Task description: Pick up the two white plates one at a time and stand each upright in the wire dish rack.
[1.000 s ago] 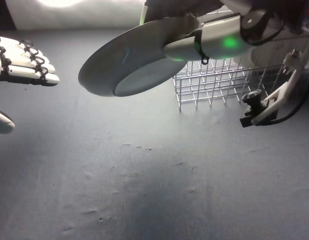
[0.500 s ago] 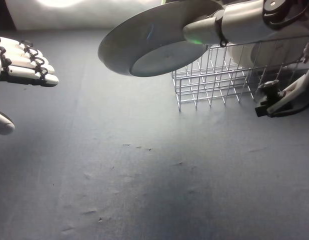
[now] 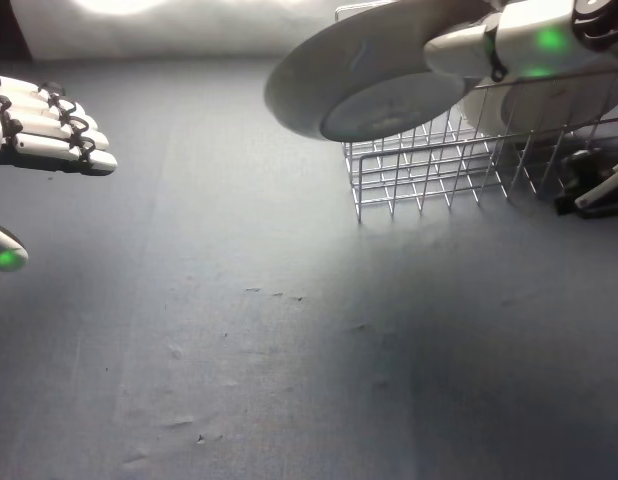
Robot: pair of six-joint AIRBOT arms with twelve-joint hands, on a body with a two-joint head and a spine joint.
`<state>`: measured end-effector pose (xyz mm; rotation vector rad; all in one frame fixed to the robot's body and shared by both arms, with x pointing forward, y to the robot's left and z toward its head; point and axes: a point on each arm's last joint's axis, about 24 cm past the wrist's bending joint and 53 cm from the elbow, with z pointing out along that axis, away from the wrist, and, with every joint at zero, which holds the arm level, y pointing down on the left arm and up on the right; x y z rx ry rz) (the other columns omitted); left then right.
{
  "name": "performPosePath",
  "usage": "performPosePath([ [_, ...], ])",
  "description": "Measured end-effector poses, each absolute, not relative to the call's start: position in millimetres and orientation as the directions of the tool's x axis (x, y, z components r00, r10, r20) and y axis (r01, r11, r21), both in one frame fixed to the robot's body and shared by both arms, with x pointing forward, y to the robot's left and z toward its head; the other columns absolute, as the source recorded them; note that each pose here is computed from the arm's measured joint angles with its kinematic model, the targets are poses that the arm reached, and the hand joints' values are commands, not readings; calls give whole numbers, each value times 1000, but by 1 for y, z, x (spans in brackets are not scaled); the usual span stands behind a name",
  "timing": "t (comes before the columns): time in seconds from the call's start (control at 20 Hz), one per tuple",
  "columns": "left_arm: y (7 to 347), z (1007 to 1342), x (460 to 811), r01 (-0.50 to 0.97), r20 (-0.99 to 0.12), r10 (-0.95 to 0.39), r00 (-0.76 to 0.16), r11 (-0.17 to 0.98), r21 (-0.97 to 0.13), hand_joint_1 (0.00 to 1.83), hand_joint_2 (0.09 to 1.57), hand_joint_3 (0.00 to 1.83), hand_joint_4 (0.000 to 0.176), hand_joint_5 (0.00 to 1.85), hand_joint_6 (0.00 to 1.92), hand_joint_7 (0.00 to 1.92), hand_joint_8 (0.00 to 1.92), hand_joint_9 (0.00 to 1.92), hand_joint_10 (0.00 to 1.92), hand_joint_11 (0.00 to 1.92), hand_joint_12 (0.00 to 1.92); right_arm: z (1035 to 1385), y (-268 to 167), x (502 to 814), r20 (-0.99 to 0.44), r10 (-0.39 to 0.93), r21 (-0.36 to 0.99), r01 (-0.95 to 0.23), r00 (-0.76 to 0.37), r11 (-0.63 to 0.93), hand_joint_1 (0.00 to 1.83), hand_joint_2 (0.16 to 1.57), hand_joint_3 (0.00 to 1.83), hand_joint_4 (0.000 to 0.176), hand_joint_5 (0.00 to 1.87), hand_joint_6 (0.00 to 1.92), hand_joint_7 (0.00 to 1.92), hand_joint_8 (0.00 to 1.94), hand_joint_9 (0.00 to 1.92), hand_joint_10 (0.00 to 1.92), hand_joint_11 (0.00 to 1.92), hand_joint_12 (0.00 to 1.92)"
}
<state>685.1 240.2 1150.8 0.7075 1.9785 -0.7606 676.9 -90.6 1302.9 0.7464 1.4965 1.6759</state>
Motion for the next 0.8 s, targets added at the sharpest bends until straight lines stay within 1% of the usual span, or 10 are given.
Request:
performPosePath([
  [0.1,240,1151,685,721,-872,184,-454,650,-239,0,1154,1,0,41,5,44,4,49,4,69,77,1296,-96,681,-66,843,989,-145,-533,-15,1361,1161,0,0,780,1241,868,1133,891,1224,715,1231],
  [0.15,240,1151,685,721,-872,184,-454,650,-238,0,1144,0,0,89,6,95,6,98,7,111,97,1293,-99,683,-68,847,990,-143,-527,-9,1358,1172,2,0,742,1263,841,1190,892,1235,720,1235],
  [0.2,240,1151,685,721,-872,185,-454,650,-238,0,1144,0,0,89,6,95,6,98,7,111,97,1290,-102,685,-72,850,990,-139,-522,-2,1358,1172,2,0,742,1263,841,1190,892,1235,720,1235],
  [0.25,240,1151,685,721,-872,185,-454,651,-238,0,1142,0,0,57,0,62,0,63,0,71,82,1289,-105,687,-71,854,991,-137,-516,-1,1362,1156,0,0,813,1206,879,1108,884,1234,716,1233],
  [0.35,240,1151,685,721,-872,185,-454,650,-238,0,1144,0,0,62,3,62,1,63,2,75,84,1286,-112,692,-75,862,991,-137,-501,6,1362,1151,0,0,831,1201,893,1073,880,1231,724,1231],
  [0.55,239,1151,685,722,-871,185,-454,649,-239,0,1128,0,0,44,0,52,1,60,4,67,80,1275,-121,700,-84,872,992,-123,-482,28,1361,1158,0,0,812,1225,892,1093,855,1250,712,1225],
  [0.65,236,1150,685,725,-871,186,-455,646,-241,0,1126,0,0,57,6,64,6,70,7,76,84,1266,-123,704,-93,874,993,-110,-478,45,1358,1165,1,0,801,1242,876,1138,836,1260,698,1233],
  [0.7,236,1150,684,726,-871,186,-455,644,-242,0,1131,0,0,44,1,48,1,59,1,72,84,1262,-125,707,-98,876,993,-106,-472,54,1362,1152,0,0,847,1198,896,1076,861,1226,711,1219],
  [0.8,235,1150,684,726,-871,186,-455,643,-242,0,1134,0,0,45,1,48,0,54,0,66,81,1256,-128,710,-107,878,993,-101,-466,68,1363,1148,0,0,871,1179,913,1055,839,1233,707,1212],
])
